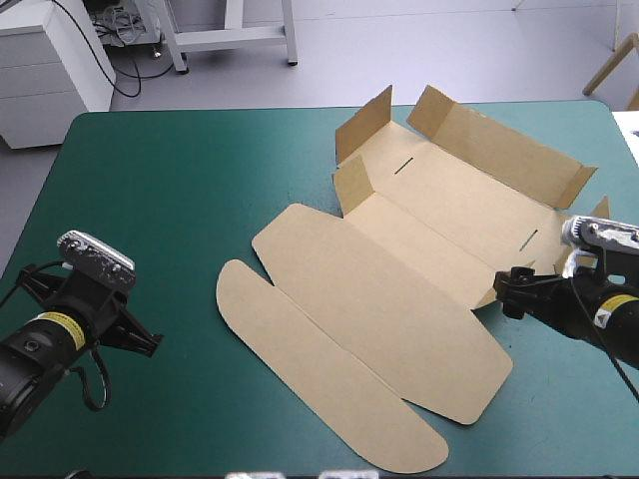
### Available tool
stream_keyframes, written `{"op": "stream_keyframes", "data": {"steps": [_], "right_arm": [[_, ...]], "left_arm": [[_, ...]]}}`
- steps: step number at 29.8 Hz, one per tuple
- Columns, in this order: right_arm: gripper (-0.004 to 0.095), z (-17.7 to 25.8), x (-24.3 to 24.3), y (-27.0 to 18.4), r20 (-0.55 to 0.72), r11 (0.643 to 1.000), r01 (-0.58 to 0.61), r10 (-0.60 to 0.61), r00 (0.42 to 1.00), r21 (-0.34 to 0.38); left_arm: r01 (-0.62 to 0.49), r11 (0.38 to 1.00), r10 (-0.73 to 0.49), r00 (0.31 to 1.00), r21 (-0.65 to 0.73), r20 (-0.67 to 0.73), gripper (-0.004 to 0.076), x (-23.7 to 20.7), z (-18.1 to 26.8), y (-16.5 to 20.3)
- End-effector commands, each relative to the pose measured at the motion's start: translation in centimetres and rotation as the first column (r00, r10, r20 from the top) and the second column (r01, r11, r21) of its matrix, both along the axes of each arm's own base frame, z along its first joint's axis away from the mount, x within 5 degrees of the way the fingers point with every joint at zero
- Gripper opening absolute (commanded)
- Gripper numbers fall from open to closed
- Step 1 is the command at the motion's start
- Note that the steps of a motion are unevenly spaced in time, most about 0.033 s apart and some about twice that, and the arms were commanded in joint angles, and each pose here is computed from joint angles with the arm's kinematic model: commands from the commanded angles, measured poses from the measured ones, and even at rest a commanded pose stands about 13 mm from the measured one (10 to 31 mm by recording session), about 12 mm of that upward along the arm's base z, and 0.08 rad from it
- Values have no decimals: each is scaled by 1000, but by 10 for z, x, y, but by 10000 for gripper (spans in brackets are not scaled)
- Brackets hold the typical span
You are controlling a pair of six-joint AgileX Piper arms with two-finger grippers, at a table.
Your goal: Fold the box
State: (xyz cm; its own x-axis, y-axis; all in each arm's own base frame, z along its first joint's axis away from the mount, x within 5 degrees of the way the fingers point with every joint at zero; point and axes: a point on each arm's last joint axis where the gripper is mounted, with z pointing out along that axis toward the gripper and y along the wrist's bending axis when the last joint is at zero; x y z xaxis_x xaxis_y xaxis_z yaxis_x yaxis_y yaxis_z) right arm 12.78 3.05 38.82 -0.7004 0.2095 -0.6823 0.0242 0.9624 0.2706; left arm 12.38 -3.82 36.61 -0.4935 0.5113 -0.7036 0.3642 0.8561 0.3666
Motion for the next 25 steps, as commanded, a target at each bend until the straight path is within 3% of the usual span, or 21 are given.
{"op": "stream_keyframes", "data": {"steps": [1, 7, 18, 25], "right_arm": [[851, 5, 14, 2, 9, 998, 45, -45, 999, 33], [851, -4, 32, 4, -43, 997, 69, -68, 997, 24], [850, -28, 67, 6, -151, 992, 111, -119, 981, -63], [850, -42, 85, -12, -215, 980, 188, -197, 956, -62]], "left_arm": [[0, 1000, 1, 998, -24, 65, -10, 1, 13, 0], [-11, 1000, 12, 999, -14, 44, -10, 0, 12, 2], [-15, 999, 16, 1000, -28, 26, -10, -1, 10, 1], [-13, 999, 14, 1000, -35, 22, -10, -1, 10, 1]]}}
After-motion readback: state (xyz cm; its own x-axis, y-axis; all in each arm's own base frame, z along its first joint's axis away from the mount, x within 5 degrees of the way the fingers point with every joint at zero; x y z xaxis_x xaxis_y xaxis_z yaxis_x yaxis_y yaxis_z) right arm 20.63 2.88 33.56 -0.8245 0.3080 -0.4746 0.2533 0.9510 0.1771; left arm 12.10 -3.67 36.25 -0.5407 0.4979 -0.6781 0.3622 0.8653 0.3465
